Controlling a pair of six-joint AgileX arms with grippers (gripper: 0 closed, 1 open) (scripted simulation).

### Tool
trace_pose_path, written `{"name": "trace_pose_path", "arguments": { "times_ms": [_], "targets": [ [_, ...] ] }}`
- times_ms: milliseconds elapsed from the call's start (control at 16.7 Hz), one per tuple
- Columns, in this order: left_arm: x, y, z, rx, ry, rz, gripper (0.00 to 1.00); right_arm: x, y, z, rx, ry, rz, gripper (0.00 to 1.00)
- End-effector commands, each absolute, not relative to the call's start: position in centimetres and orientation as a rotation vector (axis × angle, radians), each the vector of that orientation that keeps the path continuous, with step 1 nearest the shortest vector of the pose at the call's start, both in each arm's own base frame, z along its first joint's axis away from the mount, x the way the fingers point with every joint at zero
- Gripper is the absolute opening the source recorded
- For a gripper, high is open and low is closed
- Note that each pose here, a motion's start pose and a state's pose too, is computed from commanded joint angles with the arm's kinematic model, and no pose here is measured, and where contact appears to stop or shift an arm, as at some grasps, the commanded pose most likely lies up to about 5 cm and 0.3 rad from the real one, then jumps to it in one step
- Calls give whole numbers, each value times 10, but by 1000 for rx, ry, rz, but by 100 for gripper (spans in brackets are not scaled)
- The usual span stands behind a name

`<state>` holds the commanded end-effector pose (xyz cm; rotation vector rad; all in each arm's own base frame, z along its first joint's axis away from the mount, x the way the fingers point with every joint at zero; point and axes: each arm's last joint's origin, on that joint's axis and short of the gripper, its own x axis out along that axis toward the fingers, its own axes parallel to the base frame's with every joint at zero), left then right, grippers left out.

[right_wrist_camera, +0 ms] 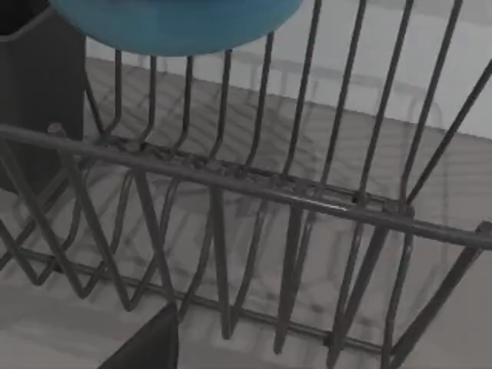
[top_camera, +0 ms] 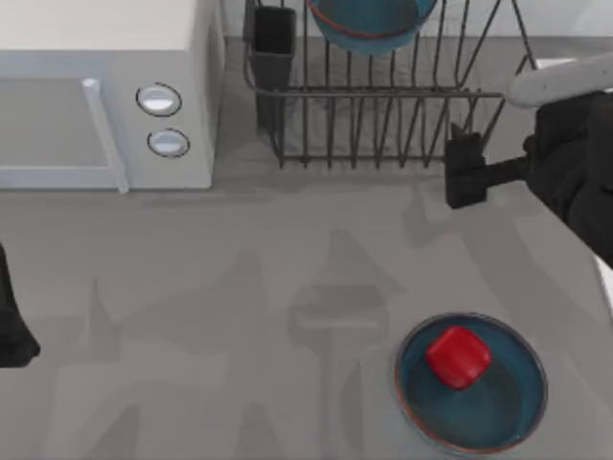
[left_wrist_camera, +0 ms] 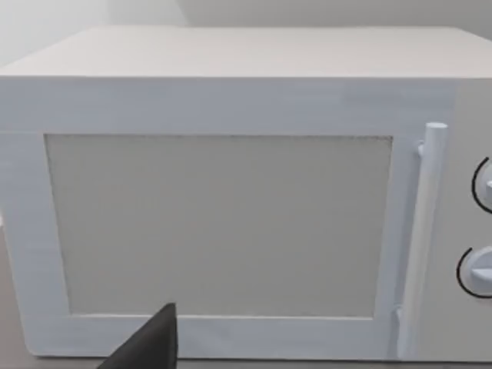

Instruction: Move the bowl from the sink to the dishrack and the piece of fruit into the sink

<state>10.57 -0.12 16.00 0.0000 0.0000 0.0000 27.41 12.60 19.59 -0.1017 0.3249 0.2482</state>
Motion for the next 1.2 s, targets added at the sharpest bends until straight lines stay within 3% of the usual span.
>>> {"name": "trace_pose_path", "arguments": {
  "times_ms": [180, 540, 780, 1200],
  "targets": [
    [106, -1, 160, 0, 0, 0, 100, 219, 81, 195, -70, 321, 282, 100],
    [106, -1, 160, 0, 0, 0, 100, 135, 23, 193, -26, 97, 182, 100],
    [106, -1, 160, 0, 0, 0, 100, 112, 6, 170, -14, 35, 71, 100],
    [106, -1, 160, 0, 0, 0, 100, 106, -1, 160, 0, 0, 0, 100]
  ]
}}
